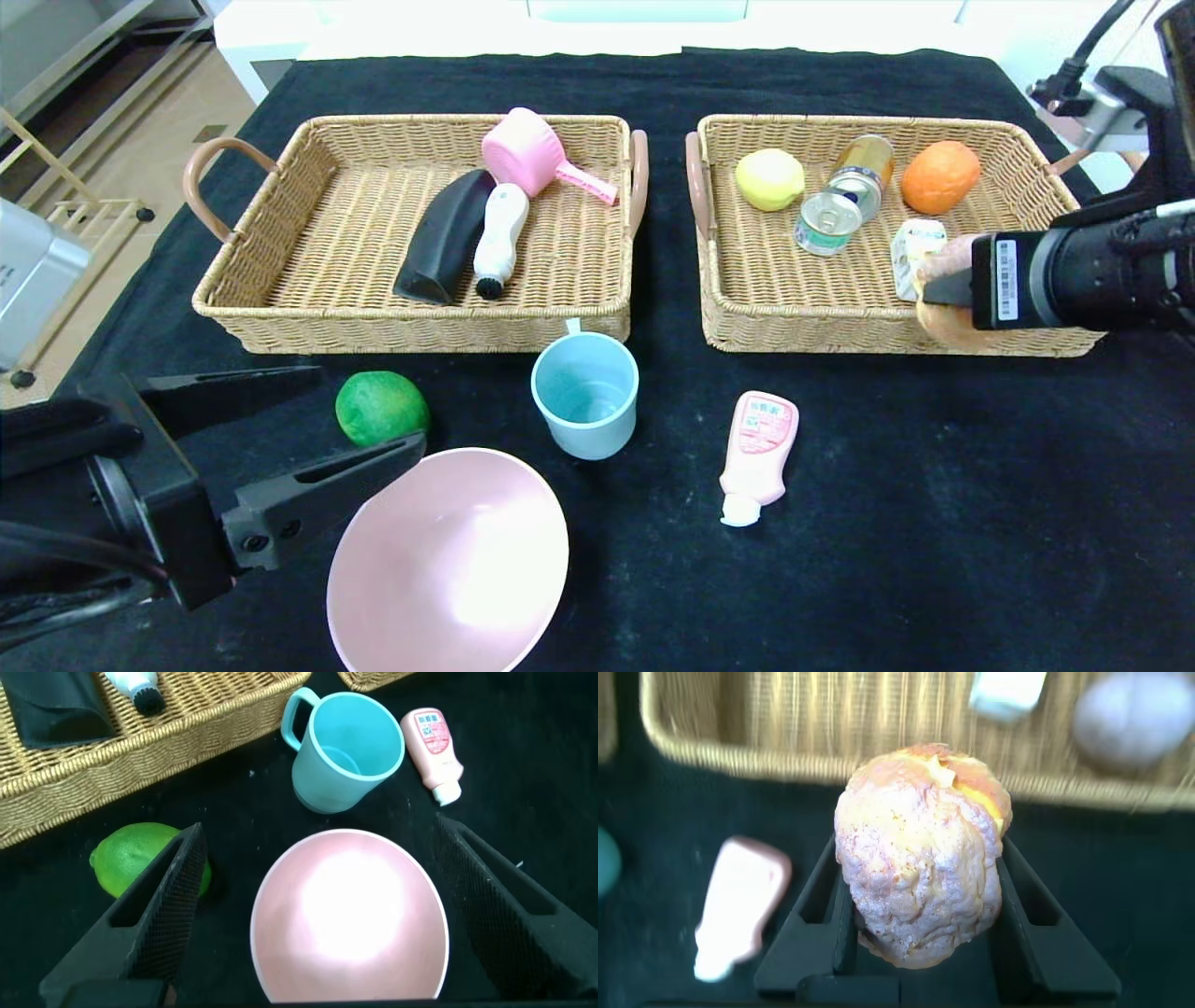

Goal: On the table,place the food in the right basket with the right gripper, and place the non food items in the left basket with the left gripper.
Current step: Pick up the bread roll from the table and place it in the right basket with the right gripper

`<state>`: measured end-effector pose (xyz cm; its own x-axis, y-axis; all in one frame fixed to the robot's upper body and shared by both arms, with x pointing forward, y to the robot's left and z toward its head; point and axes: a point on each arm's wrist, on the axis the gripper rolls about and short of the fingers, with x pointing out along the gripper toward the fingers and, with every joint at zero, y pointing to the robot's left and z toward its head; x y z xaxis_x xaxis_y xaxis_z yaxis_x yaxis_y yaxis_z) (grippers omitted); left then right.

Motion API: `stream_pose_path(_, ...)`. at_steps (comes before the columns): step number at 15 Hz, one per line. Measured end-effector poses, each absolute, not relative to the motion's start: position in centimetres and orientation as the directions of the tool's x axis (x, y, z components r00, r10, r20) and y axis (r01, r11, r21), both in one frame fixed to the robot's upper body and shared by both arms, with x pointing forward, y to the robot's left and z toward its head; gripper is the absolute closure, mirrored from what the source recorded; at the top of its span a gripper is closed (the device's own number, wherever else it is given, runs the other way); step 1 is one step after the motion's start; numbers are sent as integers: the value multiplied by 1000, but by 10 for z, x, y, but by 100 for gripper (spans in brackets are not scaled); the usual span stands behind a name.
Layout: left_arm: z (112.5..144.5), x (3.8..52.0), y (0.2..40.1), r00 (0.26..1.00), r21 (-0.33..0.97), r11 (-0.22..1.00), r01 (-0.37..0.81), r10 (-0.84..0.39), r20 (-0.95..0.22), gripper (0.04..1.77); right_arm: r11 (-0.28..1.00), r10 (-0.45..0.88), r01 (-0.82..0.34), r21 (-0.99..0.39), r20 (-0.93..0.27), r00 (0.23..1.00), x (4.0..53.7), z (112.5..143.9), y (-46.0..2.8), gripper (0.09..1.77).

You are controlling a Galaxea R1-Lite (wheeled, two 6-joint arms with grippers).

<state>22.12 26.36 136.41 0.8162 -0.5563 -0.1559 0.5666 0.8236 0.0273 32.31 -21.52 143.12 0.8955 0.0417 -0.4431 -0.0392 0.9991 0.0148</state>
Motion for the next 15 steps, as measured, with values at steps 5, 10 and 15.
stream_pose_path(5, 1366, 220, 264, 818, 31, 823, 567, -557, -146, 9, 1000, 3, 8, 27, -387, 922, 359, 1441, -213, 103)
stream_pose_path(10, 1367, 218, 265, 818, 33, 823, 567, -558, -142, 9, 997, -29, 51, 55, -340, 940, 396, 1432, -211, 103)
stream_pose_path(15, 1368, 217, 266, 819, 34, 823, 567, -558, -135, 9, 995, -45, 70, 70, -311, 949, 419, 1423, -209, 103)
